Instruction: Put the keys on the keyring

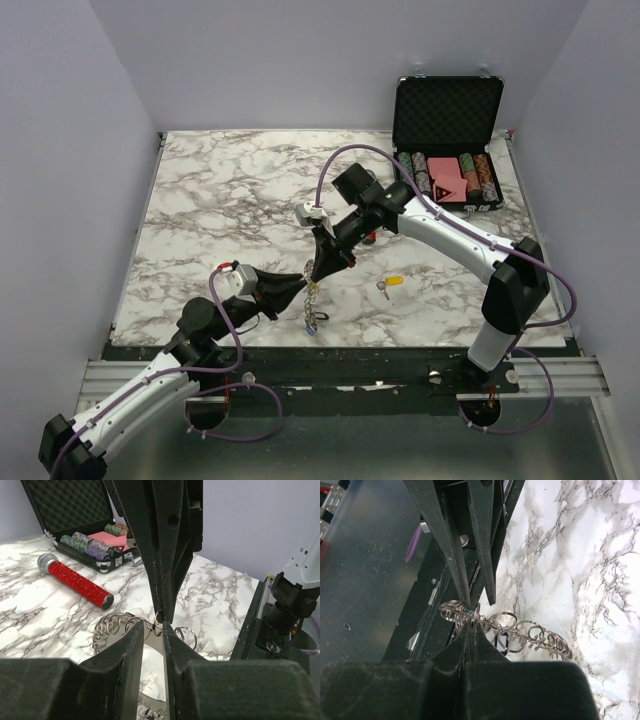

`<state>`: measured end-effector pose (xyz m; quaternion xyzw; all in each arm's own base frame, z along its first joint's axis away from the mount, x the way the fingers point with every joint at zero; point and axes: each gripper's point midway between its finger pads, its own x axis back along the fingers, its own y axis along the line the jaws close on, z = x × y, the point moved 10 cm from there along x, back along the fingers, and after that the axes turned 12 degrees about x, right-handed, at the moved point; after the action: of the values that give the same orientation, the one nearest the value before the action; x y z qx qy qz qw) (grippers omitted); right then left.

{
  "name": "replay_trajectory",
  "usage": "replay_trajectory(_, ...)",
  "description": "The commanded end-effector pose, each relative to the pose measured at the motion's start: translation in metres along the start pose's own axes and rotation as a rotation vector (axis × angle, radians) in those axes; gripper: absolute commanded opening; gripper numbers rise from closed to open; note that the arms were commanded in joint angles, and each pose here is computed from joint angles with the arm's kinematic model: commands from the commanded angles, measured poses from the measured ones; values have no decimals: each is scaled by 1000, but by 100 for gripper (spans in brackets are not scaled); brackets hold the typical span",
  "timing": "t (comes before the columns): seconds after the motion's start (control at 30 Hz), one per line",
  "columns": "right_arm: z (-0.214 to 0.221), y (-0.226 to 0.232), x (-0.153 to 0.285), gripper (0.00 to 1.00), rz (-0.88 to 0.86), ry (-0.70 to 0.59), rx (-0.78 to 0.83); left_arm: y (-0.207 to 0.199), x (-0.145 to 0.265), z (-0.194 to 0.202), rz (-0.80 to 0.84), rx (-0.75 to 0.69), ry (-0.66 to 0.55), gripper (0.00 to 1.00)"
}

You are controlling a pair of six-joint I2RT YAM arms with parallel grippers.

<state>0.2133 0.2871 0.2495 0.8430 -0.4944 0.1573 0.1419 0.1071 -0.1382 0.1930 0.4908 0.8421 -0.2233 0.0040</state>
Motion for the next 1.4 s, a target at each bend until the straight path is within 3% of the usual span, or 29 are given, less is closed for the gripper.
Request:
replay_trajectory(0.0,-9,6,0,0,-39,-47,22,-3,-6,-12,20,-33,-33,29)
replay_trajectory(0.83,-10,8,1,0,-48,-54,30,-6,-11,-8,78,-23,27,26)
replay_trajectory(1.0,-9,8,0,0,-53,-54,27,-7,-12,-8,92,-27,35,15)
replay_trajectory(1.1,-10,8,0,0,-53,-54,28,-8,-12,-8,104,-28,43,0)
replay_trajectory(1.2,-9,8,0,0,-55,-55,30,-8,-13,-7,106,-21,53,0)
replay_trajectory(1.3,-10,9,0,0,-54,-55,31,-7,-13,-6,97,-15,54,13)
replay_trajectory(1.37,-9,9,0,0,-55,-55,30,-7,-13,-6,99,-13,54,14)
